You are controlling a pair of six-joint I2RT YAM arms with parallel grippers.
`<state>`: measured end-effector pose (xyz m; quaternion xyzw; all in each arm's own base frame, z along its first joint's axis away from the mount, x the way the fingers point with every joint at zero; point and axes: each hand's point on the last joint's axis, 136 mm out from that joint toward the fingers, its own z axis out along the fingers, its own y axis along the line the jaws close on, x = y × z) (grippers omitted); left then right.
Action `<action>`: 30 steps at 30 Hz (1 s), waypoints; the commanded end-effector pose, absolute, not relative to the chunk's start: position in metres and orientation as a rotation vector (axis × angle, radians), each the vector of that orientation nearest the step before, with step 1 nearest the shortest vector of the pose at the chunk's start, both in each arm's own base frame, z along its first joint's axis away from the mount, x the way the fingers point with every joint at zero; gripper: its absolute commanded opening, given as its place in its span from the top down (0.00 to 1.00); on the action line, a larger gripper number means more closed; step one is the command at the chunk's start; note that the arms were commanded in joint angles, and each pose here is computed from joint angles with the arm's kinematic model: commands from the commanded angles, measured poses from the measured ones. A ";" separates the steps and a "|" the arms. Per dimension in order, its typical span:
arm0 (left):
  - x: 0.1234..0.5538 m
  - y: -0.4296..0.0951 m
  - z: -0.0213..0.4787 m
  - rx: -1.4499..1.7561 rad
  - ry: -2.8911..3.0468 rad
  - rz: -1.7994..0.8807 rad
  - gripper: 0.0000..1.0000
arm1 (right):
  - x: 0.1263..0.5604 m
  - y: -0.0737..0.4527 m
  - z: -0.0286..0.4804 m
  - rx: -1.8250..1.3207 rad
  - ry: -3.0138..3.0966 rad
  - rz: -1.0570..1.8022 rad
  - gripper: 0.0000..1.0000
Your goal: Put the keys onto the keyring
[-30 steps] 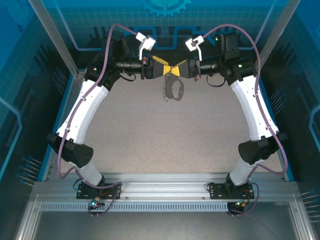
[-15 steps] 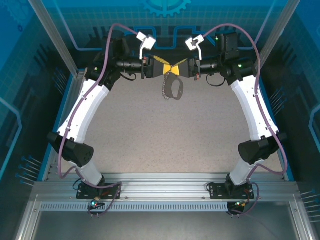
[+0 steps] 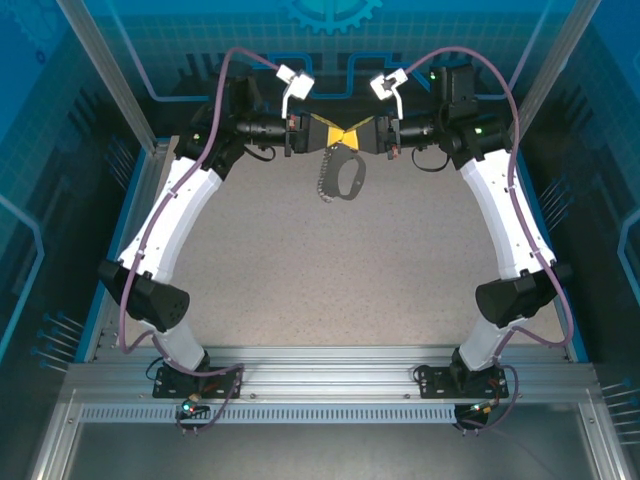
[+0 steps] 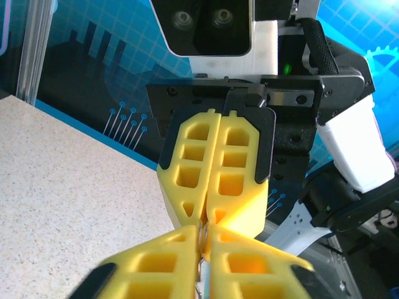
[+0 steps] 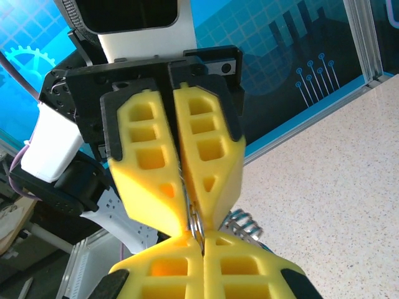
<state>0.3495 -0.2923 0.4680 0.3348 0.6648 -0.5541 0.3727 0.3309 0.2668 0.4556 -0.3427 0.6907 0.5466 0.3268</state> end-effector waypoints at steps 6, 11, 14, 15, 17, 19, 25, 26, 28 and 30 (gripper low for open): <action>0.347 -0.302 0.490 0.860 1.581 -1.423 1.00 | 0.324 0.262 0.491 -0.888 1.713 1.457 0.84; 0.345 -0.298 0.510 0.833 1.488 -1.417 1.00 | 0.330 0.238 0.511 -0.792 1.672 1.414 0.67; 0.343 -0.296 0.519 0.817 1.442 -1.406 1.00 | 0.340 0.220 0.513 -0.692 1.668 1.354 0.63; 0.343 -0.296 0.522 0.813 1.424 -1.401 1.00 | 0.344 0.214 0.510 -0.647 1.671 1.343 0.62; 0.343 -0.294 0.526 0.797 1.400 -1.393 1.00 | 0.354 0.202 0.504 -0.560 1.670 1.325 0.62; 0.344 -0.293 0.530 0.784 1.383 -1.391 1.00 | 0.360 0.193 0.498 -0.483 1.667 1.303 0.60; 0.349 -0.289 0.540 0.705 1.332 -1.403 1.00 | 0.347 0.218 0.479 -0.518 1.716 1.291 0.61; 0.350 -0.288 0.542 0.689 1.324 -1.408 1.00 | 0.341 0.225 0.478 -0.539 1.722 1.289 0.61; 0.353 -0.287 0.545 0.657 1.304 -1.422 1.00 | 0.331 0.240 0.474 -0.574 1.729 1.294 0.61; 0.353 -0.286 0.547 0.636 1.291 -1.447 1.00 | 0.324 0.252 0.471 -0.594 1.735 1.308 0.61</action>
